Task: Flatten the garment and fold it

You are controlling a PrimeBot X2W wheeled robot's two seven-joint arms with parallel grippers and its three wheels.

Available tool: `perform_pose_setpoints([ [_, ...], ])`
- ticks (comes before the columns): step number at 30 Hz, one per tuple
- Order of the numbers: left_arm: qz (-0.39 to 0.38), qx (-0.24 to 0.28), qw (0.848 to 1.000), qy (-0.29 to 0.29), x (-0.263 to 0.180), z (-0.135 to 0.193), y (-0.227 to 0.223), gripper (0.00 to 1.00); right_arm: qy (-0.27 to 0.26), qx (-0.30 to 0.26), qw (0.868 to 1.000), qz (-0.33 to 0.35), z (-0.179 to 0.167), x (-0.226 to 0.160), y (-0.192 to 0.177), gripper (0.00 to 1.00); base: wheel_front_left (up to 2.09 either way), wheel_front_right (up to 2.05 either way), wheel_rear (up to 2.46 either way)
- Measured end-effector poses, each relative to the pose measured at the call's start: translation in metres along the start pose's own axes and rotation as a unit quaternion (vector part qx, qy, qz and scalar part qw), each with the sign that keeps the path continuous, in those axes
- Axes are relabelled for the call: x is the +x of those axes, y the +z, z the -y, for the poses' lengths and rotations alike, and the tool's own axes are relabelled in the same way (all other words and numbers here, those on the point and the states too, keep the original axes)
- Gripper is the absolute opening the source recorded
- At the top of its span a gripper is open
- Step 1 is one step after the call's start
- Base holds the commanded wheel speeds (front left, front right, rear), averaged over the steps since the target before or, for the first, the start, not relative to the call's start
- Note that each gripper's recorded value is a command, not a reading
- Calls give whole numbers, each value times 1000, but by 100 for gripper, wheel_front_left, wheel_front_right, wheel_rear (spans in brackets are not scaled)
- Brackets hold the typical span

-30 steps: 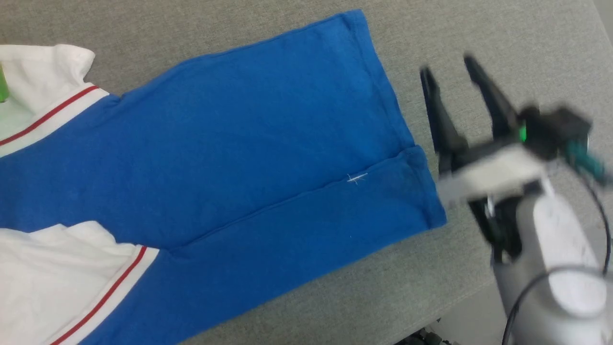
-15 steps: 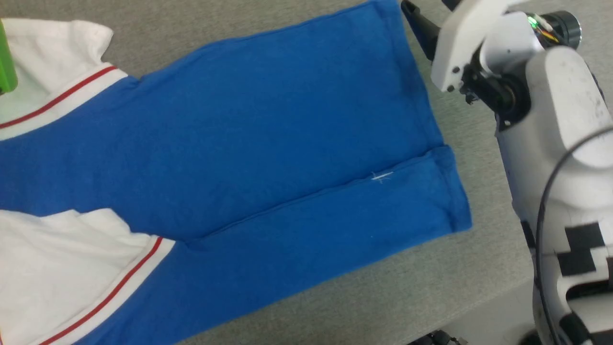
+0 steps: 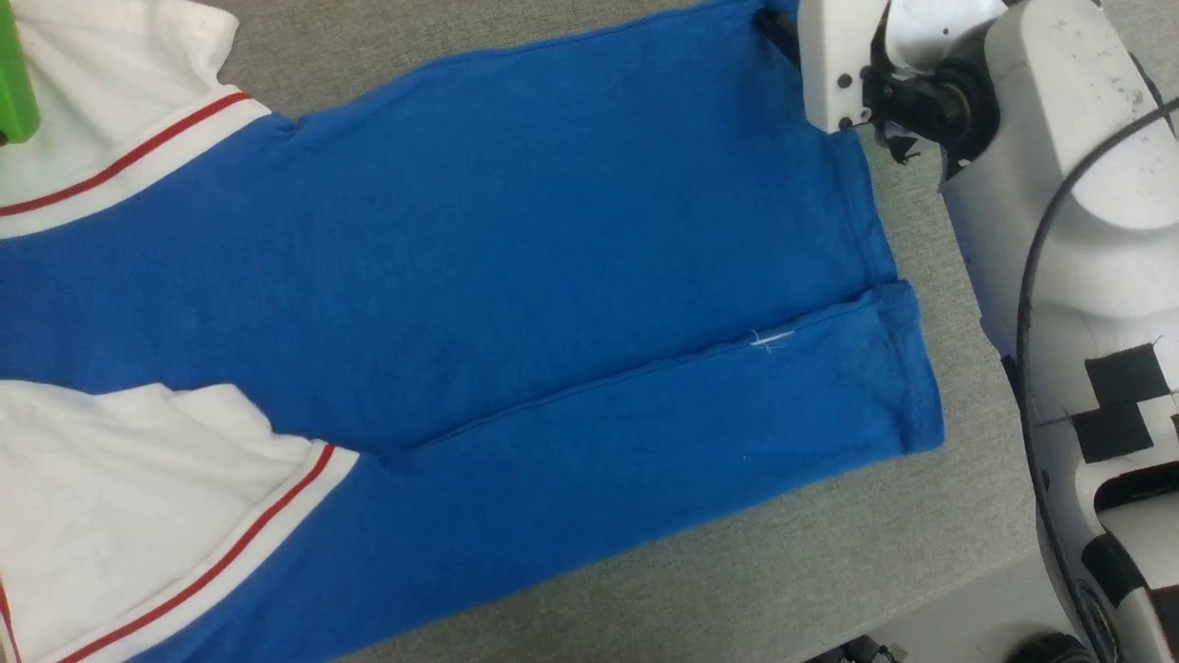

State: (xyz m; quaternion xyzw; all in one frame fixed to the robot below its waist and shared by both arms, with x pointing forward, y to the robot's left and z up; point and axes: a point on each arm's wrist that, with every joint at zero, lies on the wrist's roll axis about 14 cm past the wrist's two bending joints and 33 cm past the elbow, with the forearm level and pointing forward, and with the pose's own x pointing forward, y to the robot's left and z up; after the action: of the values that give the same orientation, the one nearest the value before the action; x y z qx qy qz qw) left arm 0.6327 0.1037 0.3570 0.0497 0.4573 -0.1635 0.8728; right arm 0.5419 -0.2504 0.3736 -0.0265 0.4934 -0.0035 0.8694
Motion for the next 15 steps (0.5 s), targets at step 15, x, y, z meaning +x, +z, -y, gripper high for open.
perform_pose_setpoints([
  [15,236,20,970,-52,-33,28,28,0,25,6,978,205,-20,-23,5,0,0,0,0],
])
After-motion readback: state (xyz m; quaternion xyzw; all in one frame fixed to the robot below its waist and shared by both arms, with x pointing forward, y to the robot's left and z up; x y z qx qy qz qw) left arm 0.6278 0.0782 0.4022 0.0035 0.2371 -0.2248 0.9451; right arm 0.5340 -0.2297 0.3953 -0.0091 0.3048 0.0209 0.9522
